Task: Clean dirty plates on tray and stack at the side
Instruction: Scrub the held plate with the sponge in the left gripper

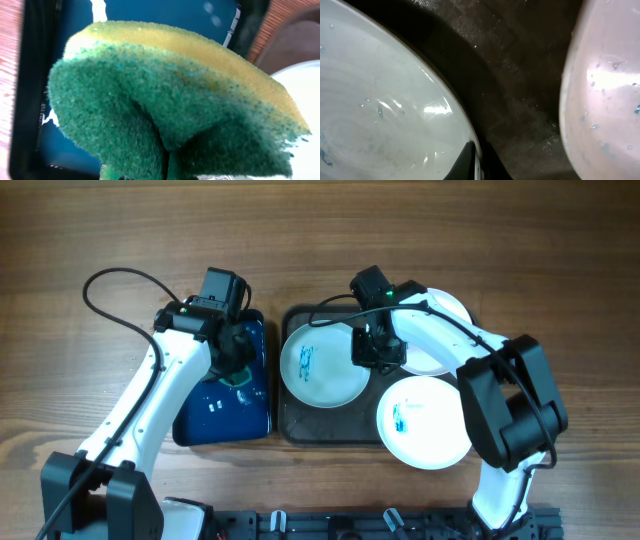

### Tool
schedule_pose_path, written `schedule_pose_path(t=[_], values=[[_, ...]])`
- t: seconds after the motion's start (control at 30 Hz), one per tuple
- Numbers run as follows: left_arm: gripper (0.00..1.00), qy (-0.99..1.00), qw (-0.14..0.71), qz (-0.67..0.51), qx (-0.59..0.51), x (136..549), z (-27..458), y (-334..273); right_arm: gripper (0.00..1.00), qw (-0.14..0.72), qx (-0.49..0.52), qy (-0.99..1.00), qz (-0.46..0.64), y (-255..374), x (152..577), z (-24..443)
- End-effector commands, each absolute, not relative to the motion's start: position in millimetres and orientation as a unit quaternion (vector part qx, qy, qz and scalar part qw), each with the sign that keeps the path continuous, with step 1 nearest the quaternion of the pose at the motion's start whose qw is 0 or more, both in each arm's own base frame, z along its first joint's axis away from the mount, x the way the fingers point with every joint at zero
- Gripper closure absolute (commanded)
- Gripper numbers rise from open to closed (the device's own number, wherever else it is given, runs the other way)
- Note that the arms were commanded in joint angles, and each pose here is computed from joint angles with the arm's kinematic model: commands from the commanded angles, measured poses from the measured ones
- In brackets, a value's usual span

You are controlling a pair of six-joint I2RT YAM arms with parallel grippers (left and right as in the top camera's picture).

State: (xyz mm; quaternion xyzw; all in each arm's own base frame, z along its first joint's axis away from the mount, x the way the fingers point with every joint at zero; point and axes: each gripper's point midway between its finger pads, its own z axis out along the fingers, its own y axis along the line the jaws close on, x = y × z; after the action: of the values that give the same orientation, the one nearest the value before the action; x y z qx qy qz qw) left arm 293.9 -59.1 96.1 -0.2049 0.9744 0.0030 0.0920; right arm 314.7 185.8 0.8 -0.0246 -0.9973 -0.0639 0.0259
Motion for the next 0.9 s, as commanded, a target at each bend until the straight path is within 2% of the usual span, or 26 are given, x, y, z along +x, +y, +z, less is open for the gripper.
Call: schedule_pose_path(t=[0.0, 0.23, 0.37, 0.7, 0.87], values=[[0.96, 0.982, 0.075, -0.075, -0.154, 297, 98, -88, 0.96, 0.059, -0.043, -0.997, -0.027, 171, 296, -26], [0.96, 0.968, 0.069, -0.232, -0.064, 302, 115, -144, 0.96, 0.058, -0.038, -0.997, -0.027, 171, 296, -26], [0.96, 0.960, 0.081, -0.264, -0.041, 312, 107, -156, 0.96, 0.063, -0.027, -0.997, -0.038, 174, 295, -25], [0.96, 0.949, -0.047, -0.311, 0.010, 292, 19, -211, 0.96, 0.065, -0.029, -0.997, -0.041, 175, 294, -25], [0.96, 0.941, -0.069, -0.332, 0.008, 288, -11, -252, 0.96, 0.068, -0.029, -0.996, -0.039, 174, 293, -25]])
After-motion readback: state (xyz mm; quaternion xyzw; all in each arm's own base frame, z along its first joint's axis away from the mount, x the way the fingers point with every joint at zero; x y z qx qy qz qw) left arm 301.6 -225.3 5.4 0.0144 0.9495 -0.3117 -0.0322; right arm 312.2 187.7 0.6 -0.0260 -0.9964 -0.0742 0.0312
